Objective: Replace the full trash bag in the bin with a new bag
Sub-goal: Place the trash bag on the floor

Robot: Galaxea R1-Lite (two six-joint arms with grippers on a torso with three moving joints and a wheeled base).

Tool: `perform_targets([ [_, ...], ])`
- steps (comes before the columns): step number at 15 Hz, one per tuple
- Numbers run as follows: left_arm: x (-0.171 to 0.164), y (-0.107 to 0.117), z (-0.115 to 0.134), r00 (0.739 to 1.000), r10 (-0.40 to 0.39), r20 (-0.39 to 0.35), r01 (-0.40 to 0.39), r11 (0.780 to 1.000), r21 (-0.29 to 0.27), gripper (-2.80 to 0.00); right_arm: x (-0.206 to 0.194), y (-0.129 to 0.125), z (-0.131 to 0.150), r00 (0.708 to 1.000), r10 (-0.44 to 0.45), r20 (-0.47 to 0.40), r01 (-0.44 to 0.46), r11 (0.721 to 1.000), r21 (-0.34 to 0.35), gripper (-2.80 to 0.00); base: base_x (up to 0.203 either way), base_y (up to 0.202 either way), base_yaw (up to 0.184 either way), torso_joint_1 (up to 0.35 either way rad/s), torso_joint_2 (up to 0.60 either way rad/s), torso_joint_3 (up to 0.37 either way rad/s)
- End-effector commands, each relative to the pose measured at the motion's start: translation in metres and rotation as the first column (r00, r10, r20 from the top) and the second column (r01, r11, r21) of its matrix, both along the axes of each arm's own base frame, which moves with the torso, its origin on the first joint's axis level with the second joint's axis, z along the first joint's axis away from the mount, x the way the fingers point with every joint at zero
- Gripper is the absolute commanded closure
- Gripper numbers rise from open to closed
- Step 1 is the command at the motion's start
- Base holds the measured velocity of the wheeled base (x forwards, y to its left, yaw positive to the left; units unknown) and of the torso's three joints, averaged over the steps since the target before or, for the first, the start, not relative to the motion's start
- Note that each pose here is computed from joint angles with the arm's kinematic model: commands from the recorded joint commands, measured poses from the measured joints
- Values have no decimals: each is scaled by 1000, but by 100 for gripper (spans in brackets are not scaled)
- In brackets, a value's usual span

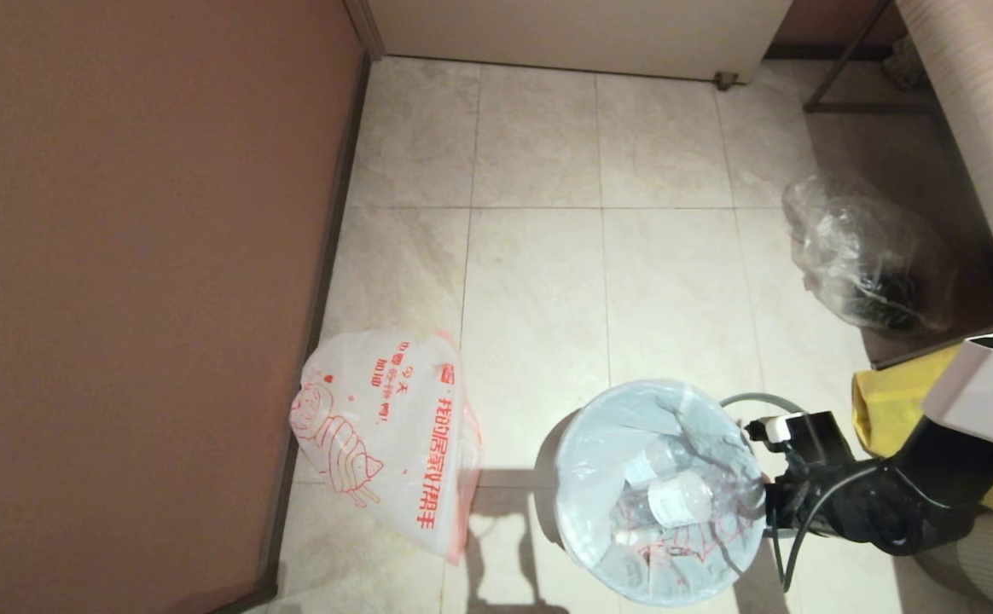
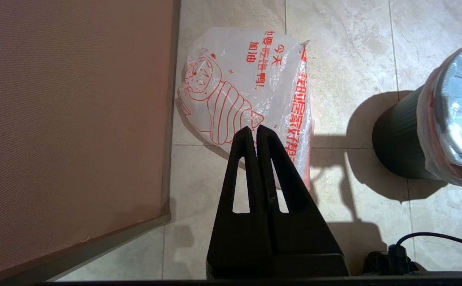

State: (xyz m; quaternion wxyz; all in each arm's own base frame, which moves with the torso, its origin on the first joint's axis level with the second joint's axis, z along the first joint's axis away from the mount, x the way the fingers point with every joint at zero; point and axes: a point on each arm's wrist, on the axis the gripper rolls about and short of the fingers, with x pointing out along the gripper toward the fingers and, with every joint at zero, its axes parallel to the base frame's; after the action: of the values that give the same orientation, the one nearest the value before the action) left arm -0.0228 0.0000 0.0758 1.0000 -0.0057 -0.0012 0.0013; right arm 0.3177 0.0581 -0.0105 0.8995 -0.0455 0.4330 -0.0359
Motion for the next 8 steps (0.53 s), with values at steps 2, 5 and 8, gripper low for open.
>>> perform_targets([
  [2,0,0,0,1000,1,0,-1,1000,-1,0,-18,12,33,997,22,77,-25,999,35,0,0,0,0,0,0,0],
  [5,0,0,0,1000,1,1,-1,1000,-1,0,-29,12,41,996,-15,91,8,997,73,0,0,0,0,0,0,0],
  [8,0,0,0,1000,1,1,-1,1000,-1,0,-25,11,24,998,-37,59,33,997,65,0,0,0,0,0,0,0],
])
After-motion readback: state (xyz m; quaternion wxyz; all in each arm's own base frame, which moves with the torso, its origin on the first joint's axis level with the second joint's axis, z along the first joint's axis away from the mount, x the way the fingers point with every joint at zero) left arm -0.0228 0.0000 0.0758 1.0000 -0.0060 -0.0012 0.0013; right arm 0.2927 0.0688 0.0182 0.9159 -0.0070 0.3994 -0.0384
